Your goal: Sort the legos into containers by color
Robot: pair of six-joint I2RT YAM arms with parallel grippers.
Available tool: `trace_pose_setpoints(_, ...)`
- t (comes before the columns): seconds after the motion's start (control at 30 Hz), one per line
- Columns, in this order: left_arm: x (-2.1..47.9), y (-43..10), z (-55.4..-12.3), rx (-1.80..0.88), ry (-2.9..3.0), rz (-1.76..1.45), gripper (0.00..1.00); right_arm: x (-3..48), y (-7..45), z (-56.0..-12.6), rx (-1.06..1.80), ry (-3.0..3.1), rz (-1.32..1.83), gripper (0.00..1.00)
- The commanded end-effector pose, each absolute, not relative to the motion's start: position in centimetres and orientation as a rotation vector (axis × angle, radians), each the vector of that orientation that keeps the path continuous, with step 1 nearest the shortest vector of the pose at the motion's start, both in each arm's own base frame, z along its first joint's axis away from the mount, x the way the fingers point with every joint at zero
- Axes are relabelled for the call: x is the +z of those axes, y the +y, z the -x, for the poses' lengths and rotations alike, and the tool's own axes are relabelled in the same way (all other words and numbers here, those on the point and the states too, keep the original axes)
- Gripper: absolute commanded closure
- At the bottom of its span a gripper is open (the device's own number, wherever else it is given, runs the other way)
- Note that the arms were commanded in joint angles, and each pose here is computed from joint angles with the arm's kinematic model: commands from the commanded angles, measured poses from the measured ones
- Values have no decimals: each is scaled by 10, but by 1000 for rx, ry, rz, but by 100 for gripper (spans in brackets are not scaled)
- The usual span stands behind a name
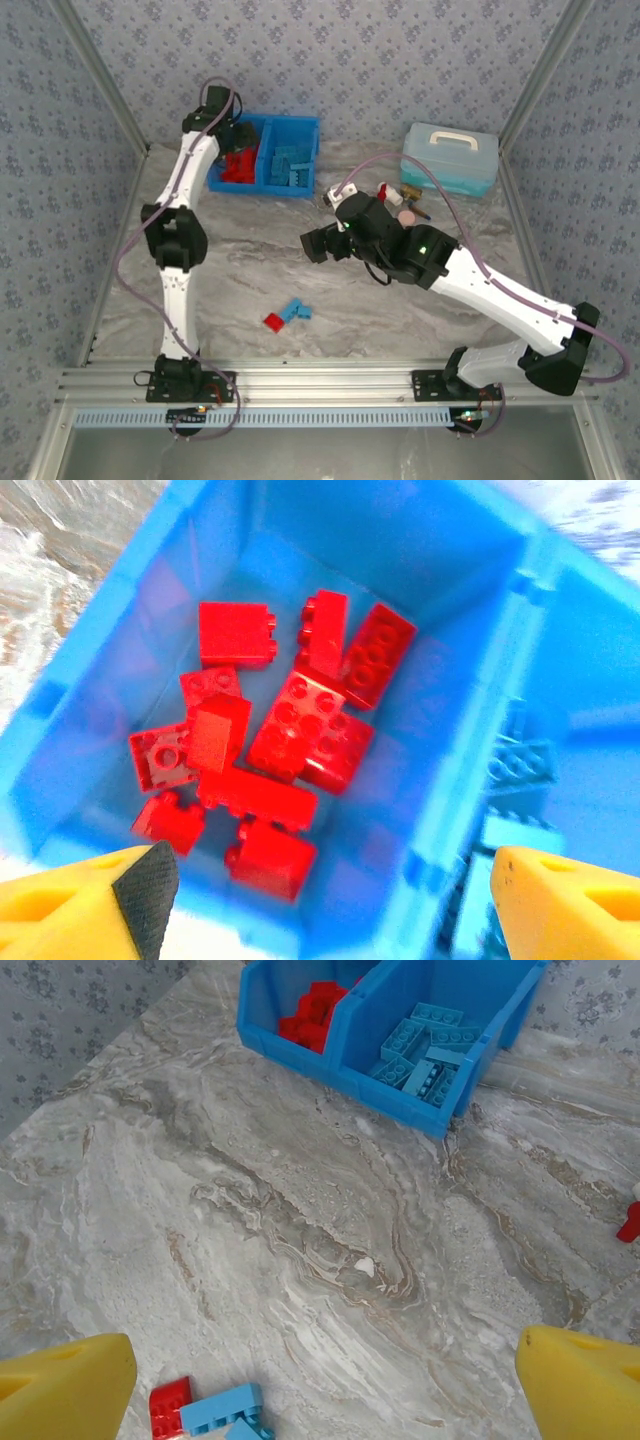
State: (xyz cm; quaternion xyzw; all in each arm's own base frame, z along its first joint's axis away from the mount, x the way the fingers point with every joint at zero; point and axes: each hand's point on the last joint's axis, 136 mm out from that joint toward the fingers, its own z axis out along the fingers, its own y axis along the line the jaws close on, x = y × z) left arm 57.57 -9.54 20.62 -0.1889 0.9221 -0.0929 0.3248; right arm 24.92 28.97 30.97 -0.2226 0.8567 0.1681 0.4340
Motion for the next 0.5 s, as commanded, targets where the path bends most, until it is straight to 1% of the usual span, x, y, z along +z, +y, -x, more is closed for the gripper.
trace_pose_setpoints(0.0,298,-111,-517,-302,2268,353,16,295,286,-257,343,2154,545,0)
trace_pose_setpoints(0.13,285,-131,-429,-367,2262,188,15,274,279,-268,303,2186,502,0)
trace_pose_setpoints(0.2,266,-148,-382,-418,2304,41,15,265,274,-271,288,2206,490,0)
trace_pose_setpoints(0.27,243,-175,-333,-471,2358,-177,17,262,270,-278,283,2200,455,0)
trace_pose_setpoints(0.33,214,-192,-286,-455,2435,-330,22,257,259,-284,261,2213,407,0)
trace_pose_setpoints(0.47,153,-209,-219,-374,2582,-544,27,252,236,-297,283,2237,279,0)
